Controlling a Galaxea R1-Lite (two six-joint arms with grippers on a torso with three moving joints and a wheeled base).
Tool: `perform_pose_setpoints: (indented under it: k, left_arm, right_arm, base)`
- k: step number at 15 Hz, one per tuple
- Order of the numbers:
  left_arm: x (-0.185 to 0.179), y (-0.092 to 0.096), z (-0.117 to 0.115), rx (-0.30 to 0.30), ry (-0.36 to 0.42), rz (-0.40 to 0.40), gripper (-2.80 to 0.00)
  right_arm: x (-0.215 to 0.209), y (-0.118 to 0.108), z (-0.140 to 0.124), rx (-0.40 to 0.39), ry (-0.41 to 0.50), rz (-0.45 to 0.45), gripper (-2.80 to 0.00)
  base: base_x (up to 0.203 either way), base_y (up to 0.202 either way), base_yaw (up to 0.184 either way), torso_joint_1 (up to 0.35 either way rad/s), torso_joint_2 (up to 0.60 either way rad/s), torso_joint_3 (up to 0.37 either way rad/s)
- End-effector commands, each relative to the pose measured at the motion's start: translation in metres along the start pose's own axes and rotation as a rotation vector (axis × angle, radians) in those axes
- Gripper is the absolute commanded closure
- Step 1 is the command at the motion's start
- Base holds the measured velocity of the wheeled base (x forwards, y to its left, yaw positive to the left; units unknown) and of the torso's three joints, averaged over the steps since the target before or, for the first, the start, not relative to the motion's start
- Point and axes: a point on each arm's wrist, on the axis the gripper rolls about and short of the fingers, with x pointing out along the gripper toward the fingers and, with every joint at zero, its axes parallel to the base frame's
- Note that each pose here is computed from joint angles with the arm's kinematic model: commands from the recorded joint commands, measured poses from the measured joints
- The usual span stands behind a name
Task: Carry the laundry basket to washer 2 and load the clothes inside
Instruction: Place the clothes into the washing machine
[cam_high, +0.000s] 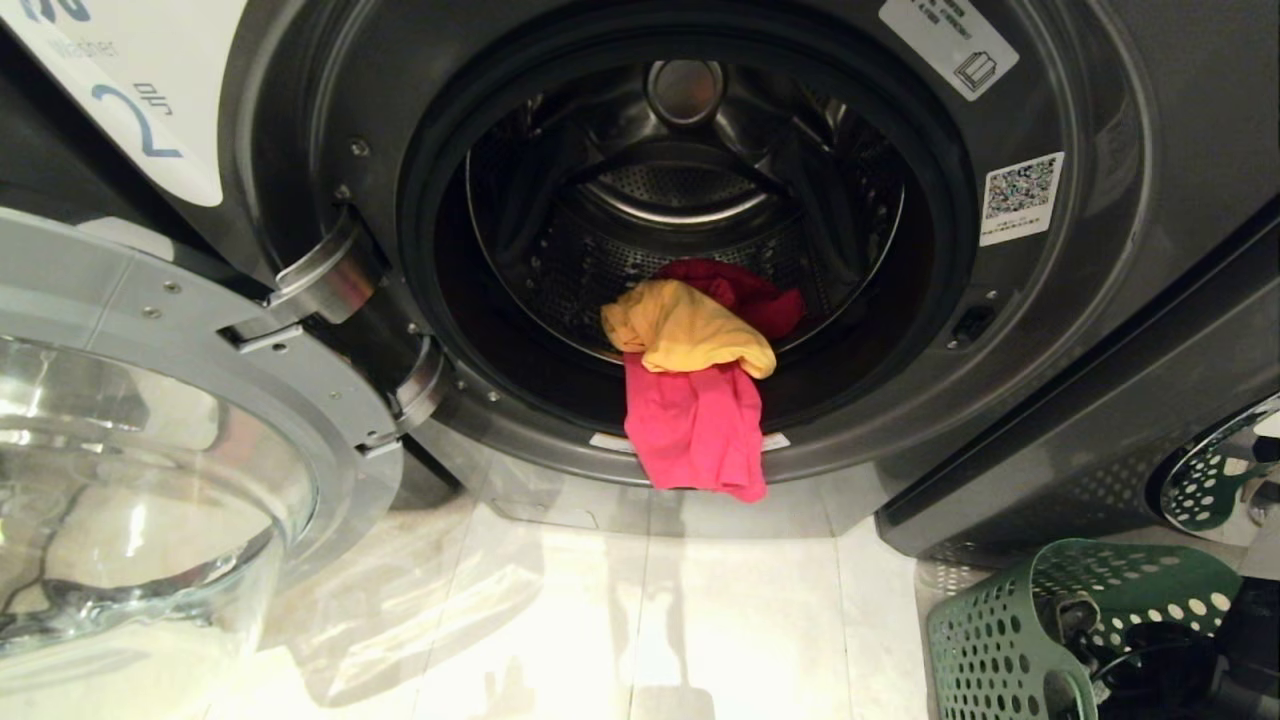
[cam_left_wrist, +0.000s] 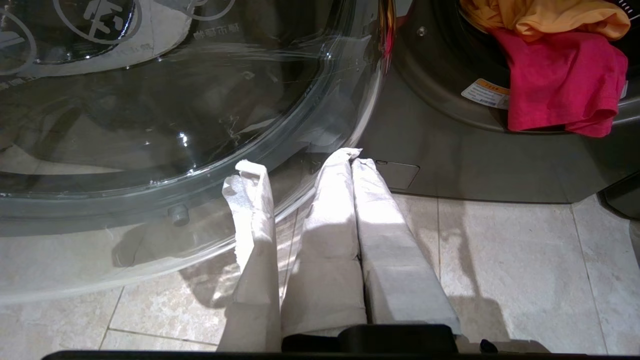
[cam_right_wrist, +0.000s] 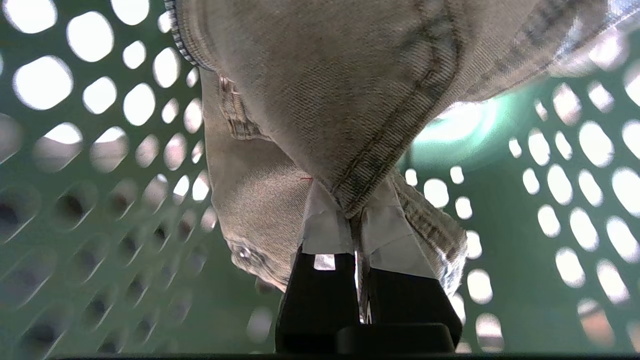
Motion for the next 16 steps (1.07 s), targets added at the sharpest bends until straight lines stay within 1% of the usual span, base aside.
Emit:
perform_pose_setpoints:
  k: [1, 4, 7, 10, 12, 14, 16]
  left_arm:
    - [0.002, 0.0, -0.011, 0.0, 0.041, 0.002, 0.0]
    - [0.002, 0.0, -0.011, 0.0, 0.04, 0.002, 0.0]
    - [0.002, 0.0, -0.011, 0.0, 0.041, 0.002, 0.0]
    - [0.002, 0.0, -0.011, 0.0, 0.041, 0.002, 0.0]
    - [0.002, 0.0, -0.011, 0.0, 0.041, 0.002, 0.0]
    - [0.002, 0.0, -0.011, 0.0, 0.041, 0.002, 0.0]
    - [0.002, 0.0, -0.011, 0.0, 0.041, 0.002, 0.0]
  right_arm:
    - [-0.045, 0.006, 0.006, -0.004, -0.052, -0.016, 0.0]
    - [-0.099, 0.016, 0.007, -0.016, -0.132, -0.046, 0.0]
    - [-0.165, 0.027, 0.003, -0.031, -0.258, -0.131, 0.0]
    - [-0.228, 0.05, -0.025, -0.048, -0.384, -0.216, 0.0]
    - [-0.266, 0.065, -0.046, -0.054, -0.485, -0.29, 0.0]
    - [-0.297, 0.08, -0.069, -0.066, -0.588, -0.351, 0.0]
    - [-0.323, 0.094, -0.089, -0.098, -0.699, -0.41, 0.0]
  base:
    - [0.0, 0.0, 0.0, 0.0, 0.0, 0.0]
    - [0.0, 0.0, 0.0, 0.0, 0.0, 0.0]
    - [0.0, 0.0, 0.0, 0.0, 0.0, 0.0]
    - [0.0, 0.0, 0.0, 0.0, 0.0, 0.0]
    - [0.0, 0.0, 0.0, 0.0, 0.0, 0.0]
    - [0.0, 0.0, 0.0, 0.0, 0.0, 0.0]
    - [0.0, 0.0, 0.0, 0.0, 0.0, 0.0]
